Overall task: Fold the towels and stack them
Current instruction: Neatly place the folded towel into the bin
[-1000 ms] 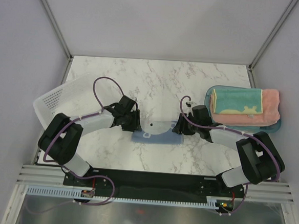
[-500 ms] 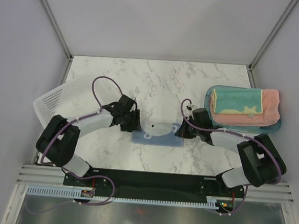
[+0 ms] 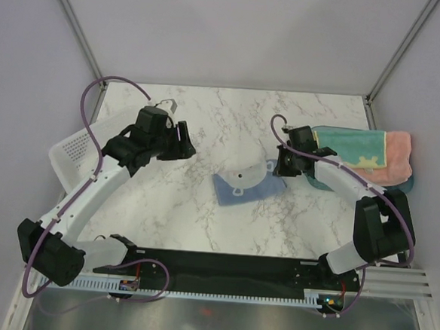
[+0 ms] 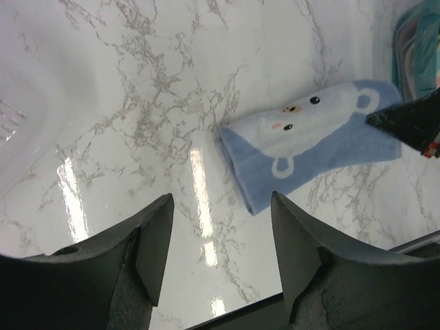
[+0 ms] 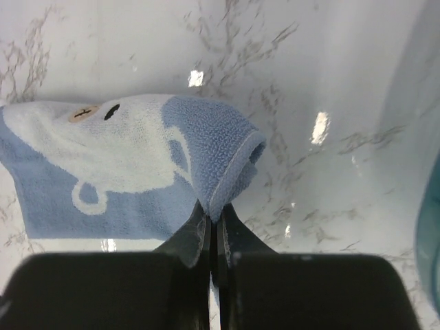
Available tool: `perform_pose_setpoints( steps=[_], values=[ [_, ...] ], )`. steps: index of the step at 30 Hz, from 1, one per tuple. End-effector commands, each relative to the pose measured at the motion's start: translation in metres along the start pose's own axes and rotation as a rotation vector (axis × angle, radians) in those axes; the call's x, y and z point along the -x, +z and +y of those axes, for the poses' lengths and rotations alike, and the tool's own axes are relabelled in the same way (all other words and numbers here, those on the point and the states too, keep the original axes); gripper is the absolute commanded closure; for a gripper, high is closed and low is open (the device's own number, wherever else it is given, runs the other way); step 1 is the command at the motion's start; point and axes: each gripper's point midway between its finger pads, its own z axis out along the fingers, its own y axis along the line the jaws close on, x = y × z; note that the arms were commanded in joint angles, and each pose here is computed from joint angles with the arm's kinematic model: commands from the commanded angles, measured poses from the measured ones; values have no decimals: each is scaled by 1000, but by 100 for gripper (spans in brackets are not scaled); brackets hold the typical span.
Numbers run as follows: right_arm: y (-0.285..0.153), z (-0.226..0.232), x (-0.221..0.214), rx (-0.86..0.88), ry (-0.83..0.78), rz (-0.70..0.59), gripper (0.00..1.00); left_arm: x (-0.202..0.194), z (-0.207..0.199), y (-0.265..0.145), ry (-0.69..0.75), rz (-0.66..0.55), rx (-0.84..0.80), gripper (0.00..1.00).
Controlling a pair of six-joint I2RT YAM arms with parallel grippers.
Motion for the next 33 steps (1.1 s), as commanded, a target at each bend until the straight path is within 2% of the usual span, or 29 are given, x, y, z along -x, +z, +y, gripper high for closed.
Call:
perform_pose_setpoints(
  steps=[1,5,11,19,25,33],
  values=[
    [-5,-18,18,-100,-32,26,100,-21,15,-3,62,66,33,34],
    [-22,-38,64,-194,-65,-33,100,-32,21,-3,96,83,34,34],
    [-52,-89,99,-319,-71,-65,100,-43,35,1,130,55,55,34],
    [-72,-141,109,-406,-46,-13,100,-44,45,4,176,34,86,33],
    [-98,-196,122,-485,11,-41,100,-50,51,11,187,64,112,33],
    [-127,-239,139,-567,29,-91,100,-51,54,15,191,77,128,33]
  ],
)
